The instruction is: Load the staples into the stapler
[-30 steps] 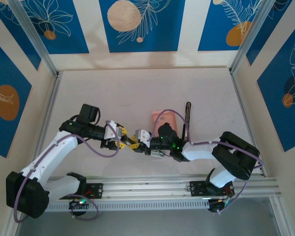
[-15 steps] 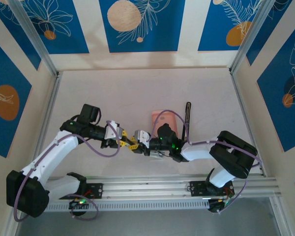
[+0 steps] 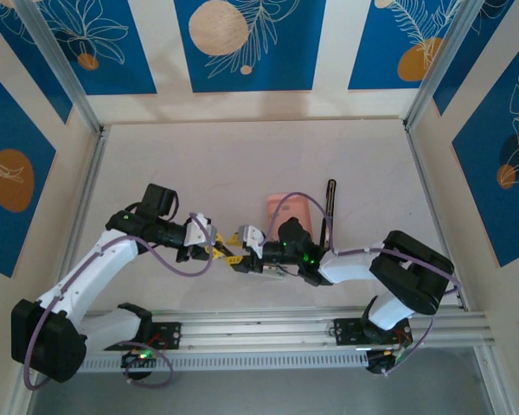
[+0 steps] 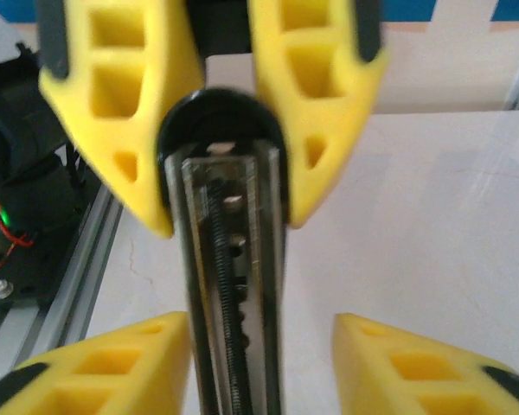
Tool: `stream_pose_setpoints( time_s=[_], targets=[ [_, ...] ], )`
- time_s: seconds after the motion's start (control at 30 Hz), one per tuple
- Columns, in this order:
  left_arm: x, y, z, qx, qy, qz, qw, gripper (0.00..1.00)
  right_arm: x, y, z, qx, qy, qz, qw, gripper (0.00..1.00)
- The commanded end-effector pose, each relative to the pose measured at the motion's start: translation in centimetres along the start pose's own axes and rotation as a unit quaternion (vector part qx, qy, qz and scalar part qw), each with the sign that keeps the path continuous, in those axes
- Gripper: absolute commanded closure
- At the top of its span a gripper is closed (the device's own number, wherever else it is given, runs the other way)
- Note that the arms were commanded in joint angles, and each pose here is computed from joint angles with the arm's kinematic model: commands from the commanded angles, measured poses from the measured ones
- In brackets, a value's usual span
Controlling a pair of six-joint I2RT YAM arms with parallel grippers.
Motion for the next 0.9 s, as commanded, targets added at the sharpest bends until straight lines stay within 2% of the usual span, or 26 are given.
stream_pose_setpoints(
  time_s=[0.0,0.3,0.5,0.57,0.63,0.77,0.87],
  targets=[
    [-0.3,1.5,-0.8,0.001,-0.003,0.026,1.0,0.93,-1.2,1.5,-0.9,-0.013,-0.034,0.034,0.999,0.47],
    [0.5,0.6,-1.8,0.069,0.025,0.035,0.997,0.93,-2.1,1.5,-3.7,0.022,-0.057,0.16,0.985,0.41],
    [1.2,-0.2,-2.4,0.109,0.048,0.034,0.992,0.93,-2.7,-0.7,-5.0,0.085,-0.084,0.278,0.953,0.42],
    [1.5,-0.4,-2.4,0.115,0.056,0.033,0.991,0.93,-3.0,-1.8,-5.7,0.101,-0.103,0.342,0.929,0.45],
    [1.6,-0.6,-2.3,0.119,0.058,0.03,0.991,0.93,-3.2,-3.2,-6.6,0.121,-0.124,0.414,0.894,0.45],
    [1.8,-0.8,-2.5,0.134,0.064,0.037,0.988,0.93,-2.1,-5.2,-7.6,0.153,-0.118,0.528,0.827,0.48],
    [1.6,-1.1,-2.6,0.15,0.057,0.045,0.986,0.92,-0.8,-5.9,-7.7,0.172,-0.099,0.579,0.791,0.49]
  ],
)
Point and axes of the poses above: each hand's point on the last joint's axis, 136 mm out from that joint toward the fingers, its own z axis out along the fingers, its own x axis along the line the jaws close on, y = z × x, the point moved 1 cm from there along -z, back along the fingers, and after that the axes turned 15 degrees about -z, right-handed, at the moved point
